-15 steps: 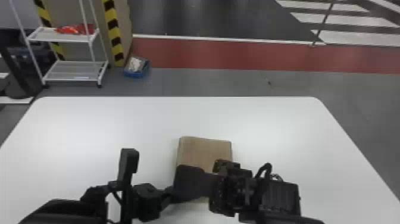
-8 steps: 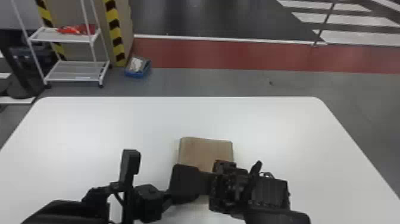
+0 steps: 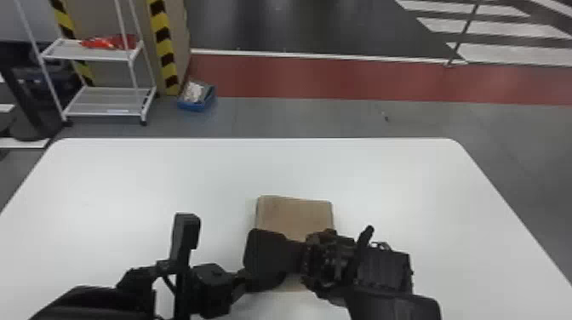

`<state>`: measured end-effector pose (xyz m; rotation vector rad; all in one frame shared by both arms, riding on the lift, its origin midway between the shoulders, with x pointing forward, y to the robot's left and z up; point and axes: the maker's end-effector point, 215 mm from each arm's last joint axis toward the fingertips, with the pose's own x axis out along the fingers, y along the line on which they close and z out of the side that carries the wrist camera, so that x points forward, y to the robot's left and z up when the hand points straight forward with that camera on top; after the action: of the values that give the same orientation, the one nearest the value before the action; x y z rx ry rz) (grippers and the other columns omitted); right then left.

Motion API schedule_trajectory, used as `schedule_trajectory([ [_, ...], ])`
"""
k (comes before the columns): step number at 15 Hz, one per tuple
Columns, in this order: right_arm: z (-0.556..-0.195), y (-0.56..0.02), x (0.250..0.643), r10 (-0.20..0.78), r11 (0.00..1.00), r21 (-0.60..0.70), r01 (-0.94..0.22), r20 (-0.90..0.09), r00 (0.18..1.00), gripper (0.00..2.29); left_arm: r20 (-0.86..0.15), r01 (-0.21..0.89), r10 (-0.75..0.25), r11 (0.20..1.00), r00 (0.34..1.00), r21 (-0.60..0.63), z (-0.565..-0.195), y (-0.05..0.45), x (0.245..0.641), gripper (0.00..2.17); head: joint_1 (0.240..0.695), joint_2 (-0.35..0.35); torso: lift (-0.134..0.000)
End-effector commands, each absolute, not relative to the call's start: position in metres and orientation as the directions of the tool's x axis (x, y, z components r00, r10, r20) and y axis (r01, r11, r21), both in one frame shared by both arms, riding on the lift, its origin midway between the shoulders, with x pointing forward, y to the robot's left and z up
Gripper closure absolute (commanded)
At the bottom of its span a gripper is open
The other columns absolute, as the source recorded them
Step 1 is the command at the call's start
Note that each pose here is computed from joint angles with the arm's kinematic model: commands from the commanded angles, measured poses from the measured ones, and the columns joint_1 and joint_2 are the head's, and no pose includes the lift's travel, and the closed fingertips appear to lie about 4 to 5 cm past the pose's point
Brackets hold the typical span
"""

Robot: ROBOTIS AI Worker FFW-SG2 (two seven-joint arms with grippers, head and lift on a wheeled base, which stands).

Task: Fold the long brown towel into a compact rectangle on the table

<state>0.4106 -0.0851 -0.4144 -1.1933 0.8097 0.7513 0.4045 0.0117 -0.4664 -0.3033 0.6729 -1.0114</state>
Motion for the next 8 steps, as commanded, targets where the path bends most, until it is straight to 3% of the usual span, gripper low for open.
schedule_trajectory([
  [1,-0.414,-0.087,0.411,0.074,0.213,-0.486,-0.848,-0.857,0.51,1.04,-0.376,0.676,-0.856,0.513,0.355,-0.528,-0.467,0.013,0.405,1.92,0.695,-0.102,-0.125],
  [8,-0.383,-0.084,0.397,0.139,0.239,-0.513,-0.824,-0.822,0.552,1.09,-0.378,0.68,-0.856,0.513,0.354,-0.524,-0.466,0.01,0.406,1.92,0.695,-0.106,-0.125],
])
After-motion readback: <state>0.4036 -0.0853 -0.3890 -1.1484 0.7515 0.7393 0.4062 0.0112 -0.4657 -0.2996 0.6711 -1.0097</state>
